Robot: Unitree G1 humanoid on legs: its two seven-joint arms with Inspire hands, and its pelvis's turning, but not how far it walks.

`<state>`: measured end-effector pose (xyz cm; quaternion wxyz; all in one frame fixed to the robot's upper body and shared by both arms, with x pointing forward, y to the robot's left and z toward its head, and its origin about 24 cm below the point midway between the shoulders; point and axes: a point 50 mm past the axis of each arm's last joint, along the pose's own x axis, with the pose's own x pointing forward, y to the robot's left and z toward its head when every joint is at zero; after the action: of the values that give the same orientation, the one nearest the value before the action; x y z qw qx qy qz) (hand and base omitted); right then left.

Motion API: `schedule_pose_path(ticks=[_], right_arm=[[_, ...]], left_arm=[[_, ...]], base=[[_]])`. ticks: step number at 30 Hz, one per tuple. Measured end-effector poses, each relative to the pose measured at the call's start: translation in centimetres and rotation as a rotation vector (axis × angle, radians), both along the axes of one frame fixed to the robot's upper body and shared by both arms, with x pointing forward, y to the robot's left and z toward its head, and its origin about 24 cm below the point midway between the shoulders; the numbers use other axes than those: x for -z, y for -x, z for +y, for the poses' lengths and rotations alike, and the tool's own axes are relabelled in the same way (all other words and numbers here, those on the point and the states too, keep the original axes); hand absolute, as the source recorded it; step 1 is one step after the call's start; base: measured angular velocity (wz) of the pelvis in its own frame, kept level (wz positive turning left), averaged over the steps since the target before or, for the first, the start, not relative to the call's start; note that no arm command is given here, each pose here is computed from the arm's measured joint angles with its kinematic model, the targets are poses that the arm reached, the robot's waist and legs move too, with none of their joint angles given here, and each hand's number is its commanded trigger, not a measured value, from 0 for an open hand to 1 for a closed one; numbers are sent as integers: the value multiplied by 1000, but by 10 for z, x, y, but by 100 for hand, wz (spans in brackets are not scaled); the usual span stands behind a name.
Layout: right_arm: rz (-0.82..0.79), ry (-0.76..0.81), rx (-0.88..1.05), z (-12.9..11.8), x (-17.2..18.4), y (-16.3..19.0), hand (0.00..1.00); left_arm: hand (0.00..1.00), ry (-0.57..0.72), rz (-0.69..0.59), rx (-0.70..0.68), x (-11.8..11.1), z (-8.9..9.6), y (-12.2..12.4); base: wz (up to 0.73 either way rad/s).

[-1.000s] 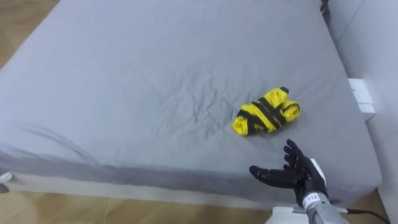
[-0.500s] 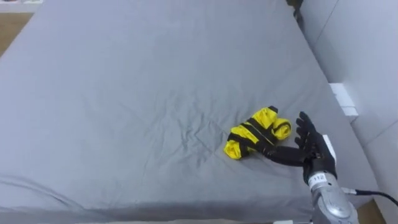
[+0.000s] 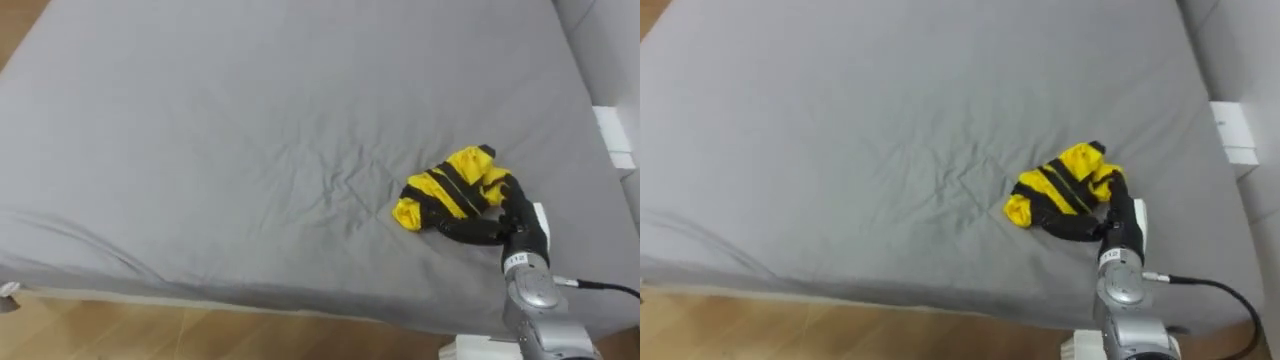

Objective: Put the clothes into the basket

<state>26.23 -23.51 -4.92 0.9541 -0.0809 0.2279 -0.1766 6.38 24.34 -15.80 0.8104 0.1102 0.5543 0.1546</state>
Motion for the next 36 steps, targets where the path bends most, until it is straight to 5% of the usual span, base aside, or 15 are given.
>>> schedule_pose_path(ticks=[14,15,17,18,23,28,36], right_arm=[[37,173,164,-53,-28,-29,0],[34,185,179,-56,-30,-30,13],[29,205,204,-61,-33,-29,91],[27,216,219,-63,-34,-29,100],[19,271,298,-73,-43,-33,100],[15,352,384,-108,-70,-33,100],[-2,355,389,-114,-81,-38,100]], left_arm=[[0,0,86,86,3,3,5],[0,0,83,90,3,2,2],[0,0,76,98,2,2,-2],[0,1,76,108,2,1,-3],[0,2,86,176,3,-5,-10],[0,1,71,212,1,-9,-24],[0,13,64,224,1,-12,-27]], base=[[14],[9],[8],[6],[6],[-4],[-2]])
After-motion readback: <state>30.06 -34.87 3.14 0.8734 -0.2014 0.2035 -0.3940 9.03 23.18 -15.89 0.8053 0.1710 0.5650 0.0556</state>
